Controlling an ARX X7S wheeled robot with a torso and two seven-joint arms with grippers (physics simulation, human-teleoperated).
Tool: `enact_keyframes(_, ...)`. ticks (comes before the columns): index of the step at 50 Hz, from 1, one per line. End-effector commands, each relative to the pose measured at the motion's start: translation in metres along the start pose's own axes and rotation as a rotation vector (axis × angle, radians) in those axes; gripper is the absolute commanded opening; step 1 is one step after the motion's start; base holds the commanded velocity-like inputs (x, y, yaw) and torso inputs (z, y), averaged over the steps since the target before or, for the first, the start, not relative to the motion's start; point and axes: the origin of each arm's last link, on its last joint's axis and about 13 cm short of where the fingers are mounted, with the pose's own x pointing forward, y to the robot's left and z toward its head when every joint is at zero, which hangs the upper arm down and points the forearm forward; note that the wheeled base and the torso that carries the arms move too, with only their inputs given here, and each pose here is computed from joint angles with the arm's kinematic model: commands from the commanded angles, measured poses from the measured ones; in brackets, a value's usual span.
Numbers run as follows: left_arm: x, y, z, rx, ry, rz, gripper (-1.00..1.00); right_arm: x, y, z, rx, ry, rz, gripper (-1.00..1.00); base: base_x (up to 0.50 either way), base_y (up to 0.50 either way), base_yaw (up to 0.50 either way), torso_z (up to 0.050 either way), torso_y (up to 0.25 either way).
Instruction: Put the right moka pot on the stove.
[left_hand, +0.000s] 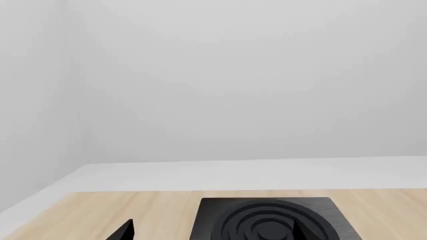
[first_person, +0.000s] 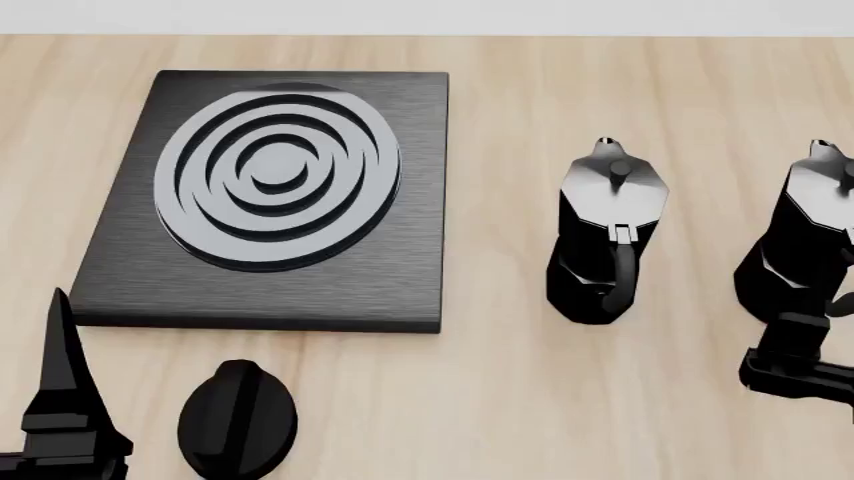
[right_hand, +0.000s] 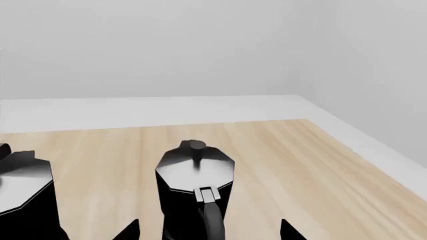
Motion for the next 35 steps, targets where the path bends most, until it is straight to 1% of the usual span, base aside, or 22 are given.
enact_keyframes(1,0.000,0.000,-0.001,-0.001,0.002,0.001,1.00,0.010,-0.001,-0.002,-0.009,0.034,0.020,1.00,0.00,0.00,0.00,0.000,0.000)
enact_keyframes(3,0.000,0.000,0.000,-0.003,0.002,0.001,1.00,0.012,0.000,-0.004,-0.024,0.044,0.016,1.00,0.00,0.00,0.00,0.000,0.000)
enact_keyframes(4,0.000,0.000,0.000,-0.003,0.002,0.002,1.00,0.012,0.000,-0.005,-0.019,0.055,0.028,1.00,0.00,0.00,0.00,0.000,0.000)
enact_keyframes(13,0.000,0.000,-0.001,-0.003,0.002,-0.001,1.00,0.018,0.001,-0.008,-0.028,0.078,0.022,1.00,0.00,0.00,0.00,0.000,0.000)
enact_keyframes(25,0.000,0.000,0.001,-0.005,0.002,-0.003,1.00,0.026,-0.004,-0.015,-0.037,0.105,-0.001,1.00,0.00,0.00,0.00,0.000,0.000)
enact_keyframes(35,0.001,0.000,0.001,-0.008,0.001,-0.003,1.00,0.031,-0.003,-0.019,-0.054,0.124,0.002,1.00,0.00,0.00,0.00,0.000,0.000)
